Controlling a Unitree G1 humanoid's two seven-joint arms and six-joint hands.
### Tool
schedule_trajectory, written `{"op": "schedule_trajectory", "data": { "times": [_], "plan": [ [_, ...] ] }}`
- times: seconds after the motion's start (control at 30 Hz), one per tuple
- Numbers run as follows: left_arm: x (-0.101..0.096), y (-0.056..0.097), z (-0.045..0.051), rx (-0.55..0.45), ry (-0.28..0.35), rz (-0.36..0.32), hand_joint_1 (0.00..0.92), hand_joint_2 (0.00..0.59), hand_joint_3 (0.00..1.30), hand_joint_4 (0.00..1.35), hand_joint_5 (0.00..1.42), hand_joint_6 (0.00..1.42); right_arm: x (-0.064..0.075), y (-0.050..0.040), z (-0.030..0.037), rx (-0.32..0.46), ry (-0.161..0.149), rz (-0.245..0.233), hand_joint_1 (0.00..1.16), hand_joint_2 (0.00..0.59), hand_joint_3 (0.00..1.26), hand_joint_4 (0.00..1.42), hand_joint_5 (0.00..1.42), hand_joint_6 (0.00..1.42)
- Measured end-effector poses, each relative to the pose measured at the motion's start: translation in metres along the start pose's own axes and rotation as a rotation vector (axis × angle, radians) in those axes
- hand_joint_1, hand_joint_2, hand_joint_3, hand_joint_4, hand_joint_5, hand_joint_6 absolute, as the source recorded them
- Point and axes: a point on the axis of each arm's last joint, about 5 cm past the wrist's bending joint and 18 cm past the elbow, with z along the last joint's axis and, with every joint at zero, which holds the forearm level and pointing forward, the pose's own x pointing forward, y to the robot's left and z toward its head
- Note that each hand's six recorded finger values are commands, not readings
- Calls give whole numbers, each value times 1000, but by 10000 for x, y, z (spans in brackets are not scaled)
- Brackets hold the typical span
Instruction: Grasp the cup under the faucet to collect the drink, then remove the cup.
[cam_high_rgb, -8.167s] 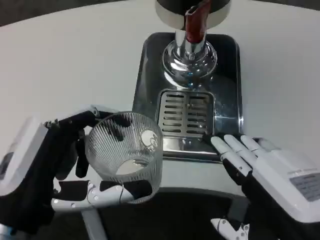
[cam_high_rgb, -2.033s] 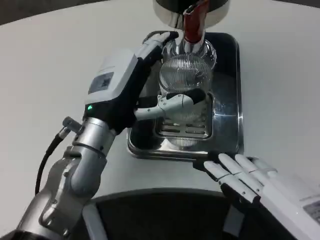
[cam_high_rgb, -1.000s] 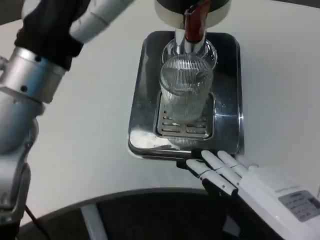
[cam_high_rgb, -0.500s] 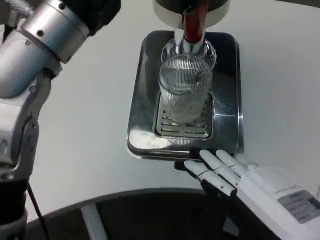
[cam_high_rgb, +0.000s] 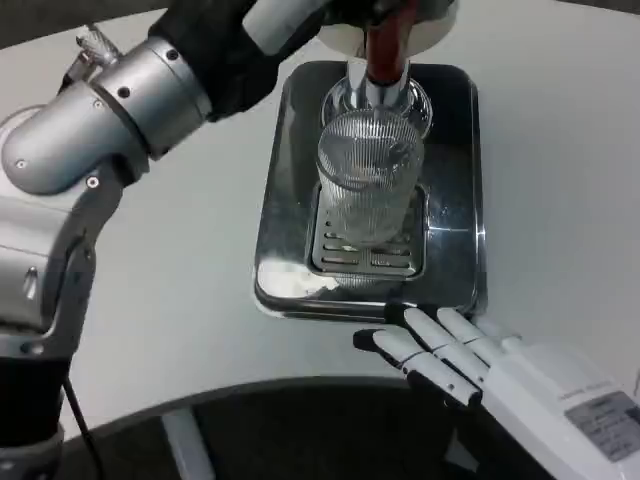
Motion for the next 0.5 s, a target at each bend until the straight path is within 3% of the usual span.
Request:
{"op": "schedule_trajectory", "data": {
  "times": [0.5],
  "plan": [
    [-29, -57, -181, 27, 84, -53, 0, 94, 157, 101, 220, 274, -36, 3, -11, 10, -1, -5, 461, 460, 113, 0, 0, 0]
  ]
}}
